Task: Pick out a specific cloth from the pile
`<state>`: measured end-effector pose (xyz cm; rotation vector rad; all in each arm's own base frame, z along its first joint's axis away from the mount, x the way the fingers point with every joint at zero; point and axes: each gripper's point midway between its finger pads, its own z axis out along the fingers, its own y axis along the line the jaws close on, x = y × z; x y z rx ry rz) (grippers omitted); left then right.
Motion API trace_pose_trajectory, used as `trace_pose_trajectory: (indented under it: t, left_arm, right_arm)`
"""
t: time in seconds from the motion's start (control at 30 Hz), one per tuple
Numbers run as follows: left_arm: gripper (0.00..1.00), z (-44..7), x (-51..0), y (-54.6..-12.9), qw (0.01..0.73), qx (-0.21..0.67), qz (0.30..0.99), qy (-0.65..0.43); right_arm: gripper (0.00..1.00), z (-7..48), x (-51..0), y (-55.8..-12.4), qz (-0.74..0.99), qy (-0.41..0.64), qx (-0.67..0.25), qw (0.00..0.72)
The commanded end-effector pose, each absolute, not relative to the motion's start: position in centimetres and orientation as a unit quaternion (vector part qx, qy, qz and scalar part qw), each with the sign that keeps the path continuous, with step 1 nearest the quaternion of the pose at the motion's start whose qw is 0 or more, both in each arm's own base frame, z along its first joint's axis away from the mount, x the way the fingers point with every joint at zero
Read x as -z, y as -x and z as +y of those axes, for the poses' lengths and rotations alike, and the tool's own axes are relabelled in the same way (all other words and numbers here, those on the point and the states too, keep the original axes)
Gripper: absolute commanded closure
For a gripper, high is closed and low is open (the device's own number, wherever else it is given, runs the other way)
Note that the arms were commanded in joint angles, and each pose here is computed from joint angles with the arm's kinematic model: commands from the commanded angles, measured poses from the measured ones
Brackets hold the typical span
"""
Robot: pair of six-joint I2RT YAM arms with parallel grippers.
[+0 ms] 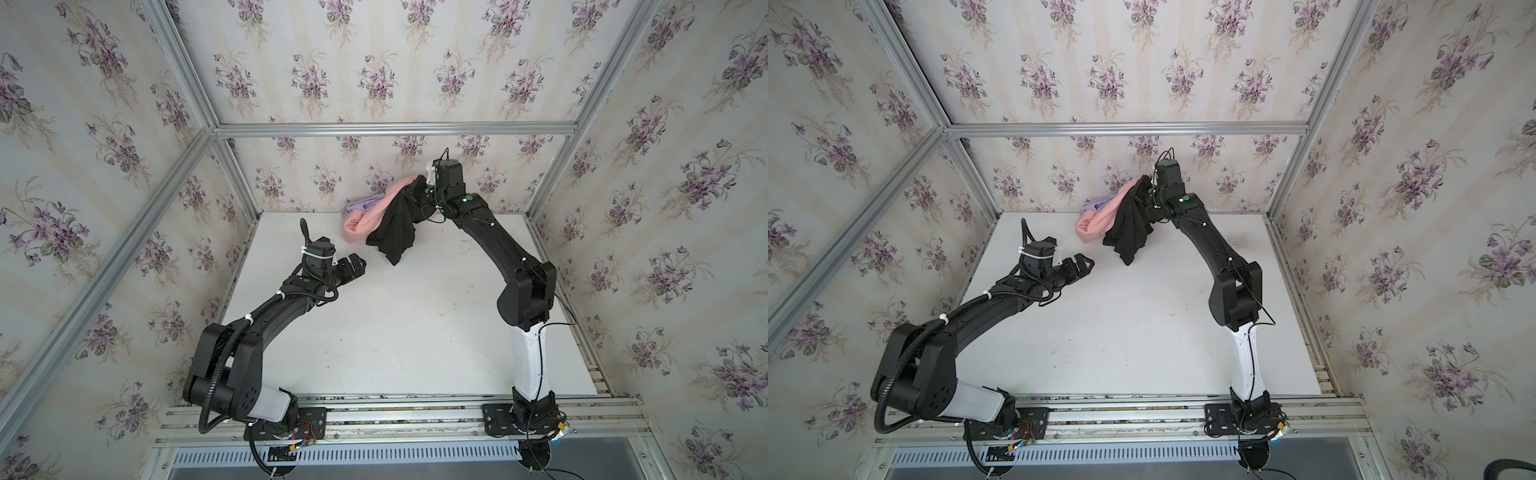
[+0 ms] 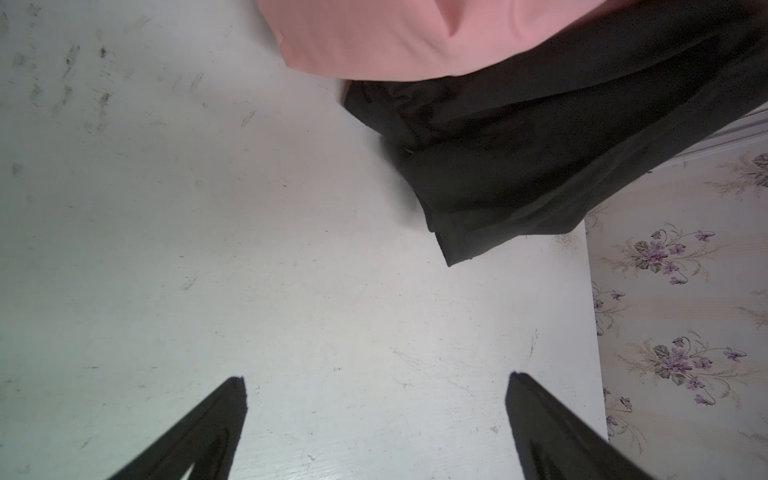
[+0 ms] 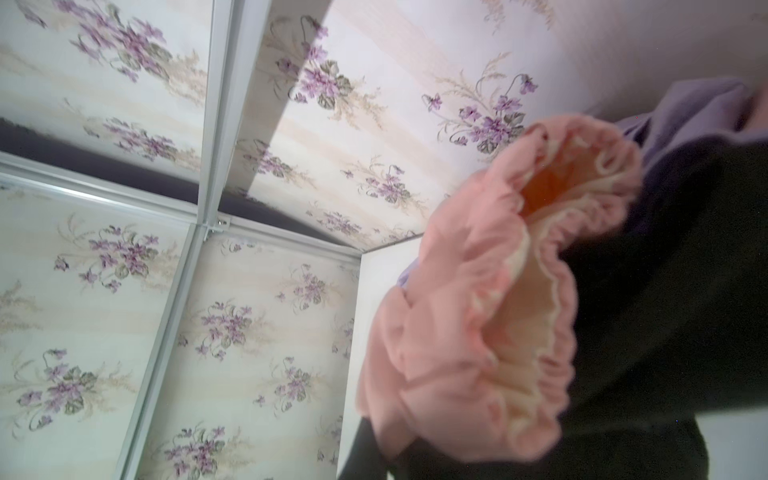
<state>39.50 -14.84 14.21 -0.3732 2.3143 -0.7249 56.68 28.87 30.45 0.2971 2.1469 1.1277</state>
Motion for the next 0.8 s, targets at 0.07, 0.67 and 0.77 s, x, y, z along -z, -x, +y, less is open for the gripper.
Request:
trace_pose_trajectory:
  t: [0.07,0.67,0.77]
  left_arm:
    - [0.00,-14.8,-15.3,-40.0,0.354,0.286,0.879,0.145]
    - [0.00,-14.8,-15.7,-39.5,0.356,0.290,0.876,0.147]
    - [0.00,-14.8,-15.7,-39.4,0.356,0.291,0.876,0.148]
  right_arm:
    - [0.99,29.3,-27.4,-54.0,0.876,-0.035,-0.404,0.261]
    - [0.98,23.6,-16.8,-48.4,0.967,0.056,-0.220,0.118]
    - [0.97,22.5,-15.2,-47.8,0.977,0.062,-0.179,0.099]
